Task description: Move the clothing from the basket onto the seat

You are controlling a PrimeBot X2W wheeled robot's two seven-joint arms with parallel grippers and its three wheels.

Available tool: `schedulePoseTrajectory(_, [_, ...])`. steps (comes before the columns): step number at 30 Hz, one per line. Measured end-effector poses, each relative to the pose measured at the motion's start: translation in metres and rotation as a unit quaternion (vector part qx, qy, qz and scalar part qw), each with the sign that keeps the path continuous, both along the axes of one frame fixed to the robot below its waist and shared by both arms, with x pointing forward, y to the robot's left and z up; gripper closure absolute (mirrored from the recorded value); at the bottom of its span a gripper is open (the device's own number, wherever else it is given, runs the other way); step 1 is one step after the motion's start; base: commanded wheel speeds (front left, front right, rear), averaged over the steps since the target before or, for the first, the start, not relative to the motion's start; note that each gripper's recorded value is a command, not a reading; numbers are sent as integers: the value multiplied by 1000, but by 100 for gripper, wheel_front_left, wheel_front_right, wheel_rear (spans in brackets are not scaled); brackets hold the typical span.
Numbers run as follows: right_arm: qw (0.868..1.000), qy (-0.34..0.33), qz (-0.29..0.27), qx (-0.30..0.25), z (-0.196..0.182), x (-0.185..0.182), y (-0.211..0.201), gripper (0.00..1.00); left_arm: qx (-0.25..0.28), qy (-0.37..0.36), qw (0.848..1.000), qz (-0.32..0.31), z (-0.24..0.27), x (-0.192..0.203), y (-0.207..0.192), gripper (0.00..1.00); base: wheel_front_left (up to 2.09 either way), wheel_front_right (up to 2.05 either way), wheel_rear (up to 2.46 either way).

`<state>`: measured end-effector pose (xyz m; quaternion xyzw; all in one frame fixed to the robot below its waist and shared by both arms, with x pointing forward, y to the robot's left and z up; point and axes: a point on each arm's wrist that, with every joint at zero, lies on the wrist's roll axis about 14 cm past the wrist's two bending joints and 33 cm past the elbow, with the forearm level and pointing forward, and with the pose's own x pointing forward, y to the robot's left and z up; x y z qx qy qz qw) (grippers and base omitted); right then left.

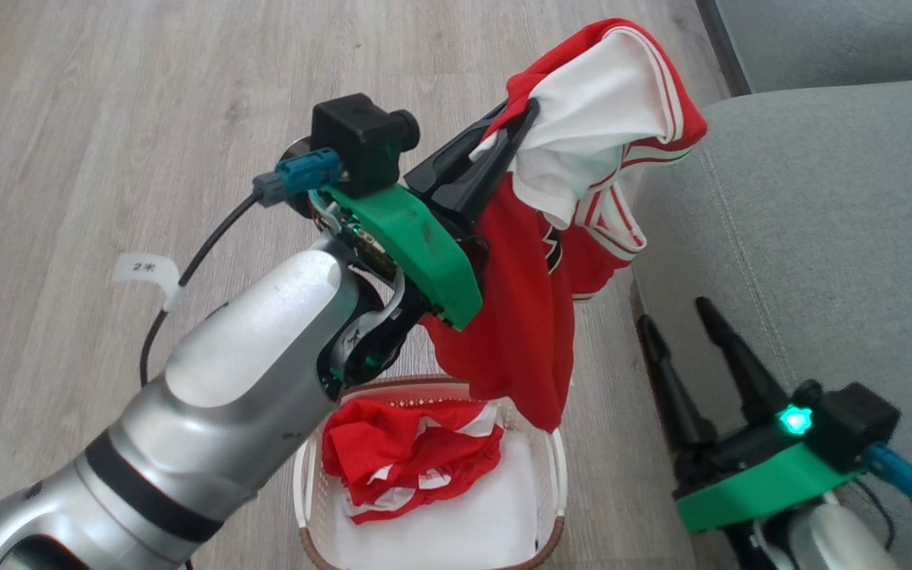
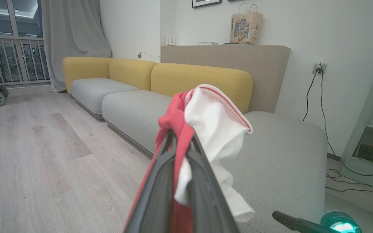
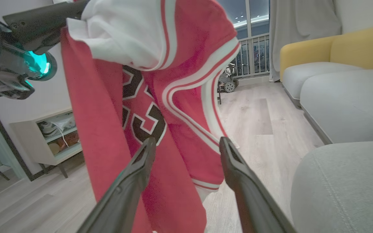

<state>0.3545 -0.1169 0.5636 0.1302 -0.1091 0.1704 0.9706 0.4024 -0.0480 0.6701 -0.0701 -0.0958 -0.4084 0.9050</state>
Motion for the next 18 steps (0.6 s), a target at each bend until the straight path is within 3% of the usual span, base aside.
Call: schedulePoseTrajectory(18, [986, -10, 168, -17, 10, -1, 92, 0, 2, 7, 1000, 6, -4, 0, 6, 100, 0, 0, 0])
